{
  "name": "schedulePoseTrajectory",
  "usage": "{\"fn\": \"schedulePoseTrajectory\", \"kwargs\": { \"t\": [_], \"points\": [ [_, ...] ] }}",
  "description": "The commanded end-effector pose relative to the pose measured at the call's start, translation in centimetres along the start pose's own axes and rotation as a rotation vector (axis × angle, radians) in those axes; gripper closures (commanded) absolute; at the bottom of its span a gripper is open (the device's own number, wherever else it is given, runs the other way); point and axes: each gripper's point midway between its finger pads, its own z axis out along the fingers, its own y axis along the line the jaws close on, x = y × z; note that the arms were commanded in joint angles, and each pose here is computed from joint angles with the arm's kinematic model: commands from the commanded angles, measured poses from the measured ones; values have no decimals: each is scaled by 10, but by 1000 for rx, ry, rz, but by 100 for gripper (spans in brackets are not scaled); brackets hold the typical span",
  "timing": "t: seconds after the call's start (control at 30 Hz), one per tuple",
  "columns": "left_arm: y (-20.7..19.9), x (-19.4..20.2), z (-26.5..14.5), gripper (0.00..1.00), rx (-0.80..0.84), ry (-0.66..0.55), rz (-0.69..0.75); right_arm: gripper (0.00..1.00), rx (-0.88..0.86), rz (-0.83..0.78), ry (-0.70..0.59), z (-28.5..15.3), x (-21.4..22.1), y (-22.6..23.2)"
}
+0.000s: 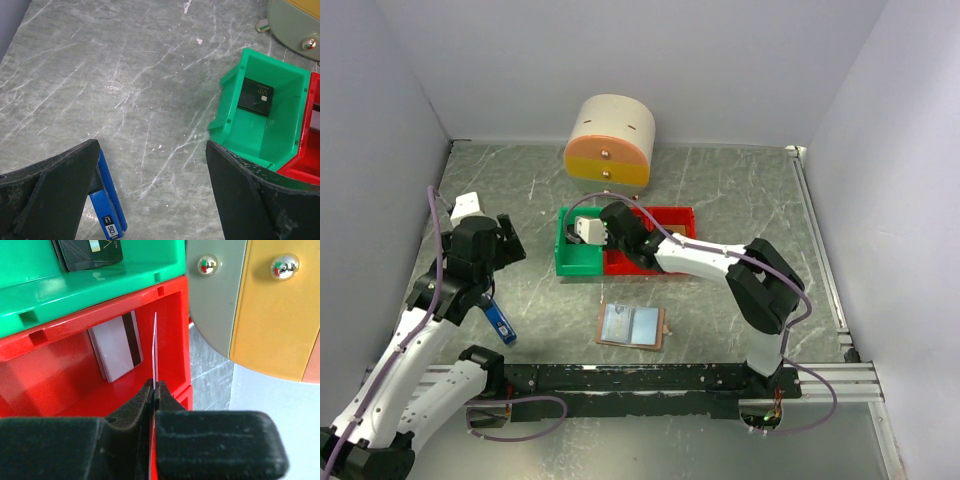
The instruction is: Take the credit cards out of the card holder
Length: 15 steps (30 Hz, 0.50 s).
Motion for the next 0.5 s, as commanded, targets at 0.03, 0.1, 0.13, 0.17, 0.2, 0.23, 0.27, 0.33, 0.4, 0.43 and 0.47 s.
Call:
{"fn": "schedulePoseTrajectory", "kwargs": {
  "t": [0.03, 0.1, 0.13, 0.17, 0.2, 0.23, 0.27, 0.33, 0.4, 0.43, 0.47],
  "points": [
    [3, -3, 2, 0, -4, 1, -5, 100, -5, 52, 10, 17, 2, 1],
    [2, -2, 4, 1, -4, 7, -3, 100, -6, 76, 22, 22, 5, 0],
    [2, -2, 4, 1, -3, 9, -2, 100, -3, 87, 28, 24, 8, -2],
    [2, -2, 4, 1, -1, 12, -2, 100, -7, 90, 32, 26, 9, -1],
    [2, -1, 5, 1, -1, 14, -1, 100, -8, 90, 36, 27, 10, -1],
    [2, -1, 5, 1, -2, 17, 0, 100, -8, 87, 42, 29, 11, 0],
    [2, -1, 6, 1, -3, 16, -2, 100, -7, 86, 44, 30, 12, 0],
    [3, -2, 6, 1, -1, 15, -3, 100, -6, 89, 50, 32, 14, 1],
    [3, -2, 6, 1, 0, 13, -6, 100, -10, 91, 60, 36, 17, 3],
    [3, -2, 6, 1, 0, 15, -5, 100, -14, 94, 64, 38, 18, 5],
    [2, -1, 6, 1, 3, 15, -5, 100, -16, 97, 66, 39, 20, 6]
  ]
}}
